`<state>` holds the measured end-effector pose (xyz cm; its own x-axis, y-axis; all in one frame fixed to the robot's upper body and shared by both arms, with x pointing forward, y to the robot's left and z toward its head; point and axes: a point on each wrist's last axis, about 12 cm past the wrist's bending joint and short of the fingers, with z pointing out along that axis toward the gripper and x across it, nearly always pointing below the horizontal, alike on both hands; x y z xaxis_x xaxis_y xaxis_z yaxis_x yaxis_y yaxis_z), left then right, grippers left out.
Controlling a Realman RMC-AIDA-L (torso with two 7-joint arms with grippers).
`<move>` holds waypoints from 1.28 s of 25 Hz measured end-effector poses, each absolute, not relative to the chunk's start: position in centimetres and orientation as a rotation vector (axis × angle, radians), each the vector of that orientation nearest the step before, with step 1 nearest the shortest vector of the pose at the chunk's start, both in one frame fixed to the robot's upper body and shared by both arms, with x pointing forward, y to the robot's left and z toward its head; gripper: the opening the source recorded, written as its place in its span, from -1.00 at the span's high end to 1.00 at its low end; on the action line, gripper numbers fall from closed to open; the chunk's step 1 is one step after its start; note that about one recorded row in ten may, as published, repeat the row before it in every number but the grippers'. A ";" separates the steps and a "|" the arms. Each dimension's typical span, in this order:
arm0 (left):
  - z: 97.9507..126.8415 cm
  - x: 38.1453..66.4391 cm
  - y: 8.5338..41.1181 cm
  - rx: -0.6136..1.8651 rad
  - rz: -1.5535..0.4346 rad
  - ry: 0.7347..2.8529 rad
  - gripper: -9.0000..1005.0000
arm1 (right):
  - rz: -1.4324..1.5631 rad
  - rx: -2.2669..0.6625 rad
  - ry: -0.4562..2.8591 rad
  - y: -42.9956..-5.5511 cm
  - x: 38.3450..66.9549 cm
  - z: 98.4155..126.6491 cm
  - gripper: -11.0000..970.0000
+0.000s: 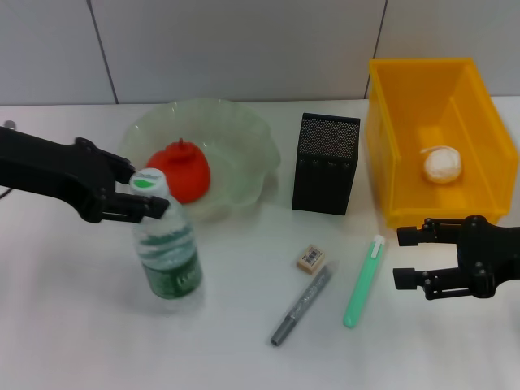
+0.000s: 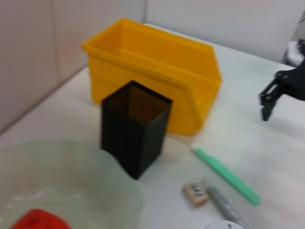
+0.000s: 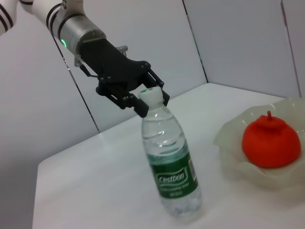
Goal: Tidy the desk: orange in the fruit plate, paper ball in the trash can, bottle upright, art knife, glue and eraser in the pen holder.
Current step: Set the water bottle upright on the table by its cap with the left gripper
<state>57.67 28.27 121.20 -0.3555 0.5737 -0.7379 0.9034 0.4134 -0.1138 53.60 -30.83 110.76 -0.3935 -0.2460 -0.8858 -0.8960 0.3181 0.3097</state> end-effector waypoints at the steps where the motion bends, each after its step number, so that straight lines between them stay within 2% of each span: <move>1: 121.2 57.7 28.4 1.241 -0.680 2.055 0.11 | 1.090 -1.016 1.831 -30.8 53.6 110.8 -0.66; 13: 120.7 58.5 30.8 1.139 -0.512 2.069 0.11 | 1.088 -1.006 1.835 -30.5 53.7 110.5 -0.66; 32: 120.4 58.6 31.6 1.097 -0.473 2.083 0.11 | 1.089 -0.998 1.827 -30.3 54.0 110.8 -0.66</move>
